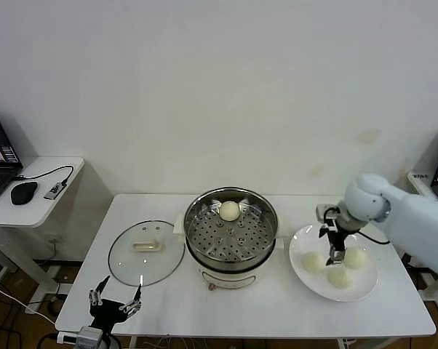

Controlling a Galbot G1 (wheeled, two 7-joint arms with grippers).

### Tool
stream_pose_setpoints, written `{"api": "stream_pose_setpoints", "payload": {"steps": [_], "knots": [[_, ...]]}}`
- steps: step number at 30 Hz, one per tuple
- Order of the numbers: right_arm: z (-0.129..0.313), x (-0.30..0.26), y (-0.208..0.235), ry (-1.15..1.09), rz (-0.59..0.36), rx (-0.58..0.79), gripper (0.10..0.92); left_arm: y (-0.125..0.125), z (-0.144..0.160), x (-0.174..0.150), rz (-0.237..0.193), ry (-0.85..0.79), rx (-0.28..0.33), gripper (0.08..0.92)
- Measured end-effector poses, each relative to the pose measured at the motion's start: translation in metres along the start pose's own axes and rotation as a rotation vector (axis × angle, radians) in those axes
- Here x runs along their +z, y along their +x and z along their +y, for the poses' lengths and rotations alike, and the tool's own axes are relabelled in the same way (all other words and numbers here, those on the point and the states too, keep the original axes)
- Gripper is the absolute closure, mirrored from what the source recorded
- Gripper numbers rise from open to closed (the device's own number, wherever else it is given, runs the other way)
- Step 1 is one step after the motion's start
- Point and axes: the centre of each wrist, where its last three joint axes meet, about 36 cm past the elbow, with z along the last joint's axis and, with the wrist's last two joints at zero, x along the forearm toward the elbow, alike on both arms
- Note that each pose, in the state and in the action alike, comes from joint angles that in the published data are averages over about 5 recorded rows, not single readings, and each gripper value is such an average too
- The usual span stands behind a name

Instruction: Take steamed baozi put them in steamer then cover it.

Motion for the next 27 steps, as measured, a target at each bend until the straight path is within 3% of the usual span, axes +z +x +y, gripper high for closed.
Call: {"api": "stream_pose_setpoints", "payload": {"steps": [27], "knots": [[-0.006,-0.002,-0.066,-0.013,-0.003,0.019,0.2,-0.005,0.0,0.011,0.029,-0.001,0.002,0.177]]}}
